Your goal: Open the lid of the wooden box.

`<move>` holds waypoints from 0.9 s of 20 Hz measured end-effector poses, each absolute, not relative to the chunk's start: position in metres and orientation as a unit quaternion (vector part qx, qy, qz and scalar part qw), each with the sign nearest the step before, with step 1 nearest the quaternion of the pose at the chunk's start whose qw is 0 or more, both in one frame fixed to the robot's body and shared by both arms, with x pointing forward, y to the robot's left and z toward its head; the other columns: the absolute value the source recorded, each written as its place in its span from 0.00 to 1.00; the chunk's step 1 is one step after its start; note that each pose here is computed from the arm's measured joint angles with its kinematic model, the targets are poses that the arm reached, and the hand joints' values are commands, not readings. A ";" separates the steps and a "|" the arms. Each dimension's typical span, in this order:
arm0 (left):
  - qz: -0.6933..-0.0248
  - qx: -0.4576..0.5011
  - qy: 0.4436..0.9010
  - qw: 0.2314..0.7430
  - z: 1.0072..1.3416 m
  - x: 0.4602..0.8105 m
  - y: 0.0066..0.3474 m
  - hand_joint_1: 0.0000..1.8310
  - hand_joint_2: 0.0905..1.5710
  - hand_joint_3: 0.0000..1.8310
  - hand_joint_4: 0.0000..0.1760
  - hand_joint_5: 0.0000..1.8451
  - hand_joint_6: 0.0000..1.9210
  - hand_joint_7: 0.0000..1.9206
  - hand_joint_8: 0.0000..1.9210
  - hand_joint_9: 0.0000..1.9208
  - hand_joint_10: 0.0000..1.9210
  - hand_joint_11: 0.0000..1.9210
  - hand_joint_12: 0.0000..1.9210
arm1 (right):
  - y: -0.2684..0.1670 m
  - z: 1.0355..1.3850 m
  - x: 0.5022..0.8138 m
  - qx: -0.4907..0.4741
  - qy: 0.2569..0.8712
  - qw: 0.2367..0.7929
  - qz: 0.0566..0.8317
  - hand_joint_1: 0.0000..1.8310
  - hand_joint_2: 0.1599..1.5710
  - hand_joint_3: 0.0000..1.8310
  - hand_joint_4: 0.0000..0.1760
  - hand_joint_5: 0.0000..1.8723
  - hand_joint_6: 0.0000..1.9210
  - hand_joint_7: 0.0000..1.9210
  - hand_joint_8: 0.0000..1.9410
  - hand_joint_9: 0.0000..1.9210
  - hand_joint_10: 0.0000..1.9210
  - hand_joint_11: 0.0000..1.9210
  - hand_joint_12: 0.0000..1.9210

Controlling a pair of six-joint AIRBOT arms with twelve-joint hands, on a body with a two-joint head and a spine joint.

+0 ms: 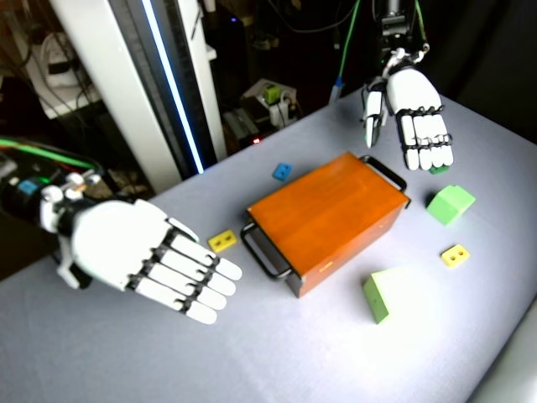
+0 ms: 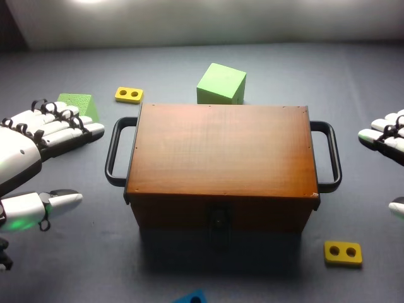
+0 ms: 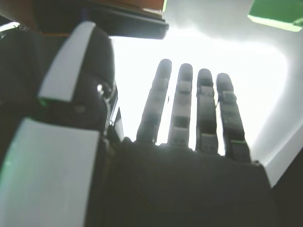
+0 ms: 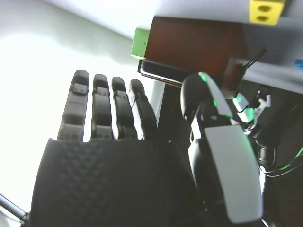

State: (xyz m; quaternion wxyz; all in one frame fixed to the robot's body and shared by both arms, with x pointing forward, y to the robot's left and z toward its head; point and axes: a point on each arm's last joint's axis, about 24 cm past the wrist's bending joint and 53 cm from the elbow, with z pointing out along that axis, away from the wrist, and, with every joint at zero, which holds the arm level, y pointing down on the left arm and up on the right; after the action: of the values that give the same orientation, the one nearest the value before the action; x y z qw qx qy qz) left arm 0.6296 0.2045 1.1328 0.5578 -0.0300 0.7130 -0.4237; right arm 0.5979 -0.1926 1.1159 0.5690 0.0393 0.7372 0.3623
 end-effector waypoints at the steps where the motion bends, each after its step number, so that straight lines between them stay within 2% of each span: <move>1: -0.422 -0.028 0.716 0.555 1.131 0.629 0.204 0.24 0.84 0.00 0.00 0.11 0.01 0.09 0.01 0.03 0.01 0.00 0.00 | -0.191 1.114 0.598 0.040 0.739 0.566 0.363 0.31 0.88 0.00 0.00 0.03 0.00 0.00 0.00 0.00 0.00 0.00 0.00; 7: -0.418 -0.021 0.730 0.541 1.119 0.626 0.198 0.21 0.83 0.00 0.00 0.12 0.00 0.08 0.00 0.01 0.00 0.00 0.00 | -0.184 1.102 0.601 0.038 0.750 0.552 0.363 0.33 0.87 0.00 0.00 0.03 0.00 0.00 0.00 0.00 0.00 0.00 0.00; 10: -0.417 -0.019 0.732 0.538 1.117 0.626 0.198 0.19 0.83 0.00 0.00 0.12 0.00 0.08 0.00 0.01 0.00 0.00 0.00 | -0.179 1.097 0.600 0.035 0.755 0.544 0.364 0.30 0.87 0.00 0.00 0.03 0.00 0.00 0.00 0.00 0.00 0.00 0.00; 18: -0.425 -0.014 0.738 0.524 1.110 0.622 0.190 0.18 0.83 0.00 0.00 0.11 0.00 0.08 0.00 0.01 0.00 0.00 0.00 | -0.162 1.086 0.602 0.025 0.764 0.526 0.372 0.31 0.87 0.00 0.00 0.04 0.00 0.00 0.00 0.00 0.00 0.00 0.00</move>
State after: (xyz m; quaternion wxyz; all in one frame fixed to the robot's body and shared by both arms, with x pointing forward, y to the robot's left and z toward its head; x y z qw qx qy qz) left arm 0.6224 0.1898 1.1100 0.5241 -0.0145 0.7376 -0.4255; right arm 0.6022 -0.1619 1.0863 0.5264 0.0247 0.7643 0.3717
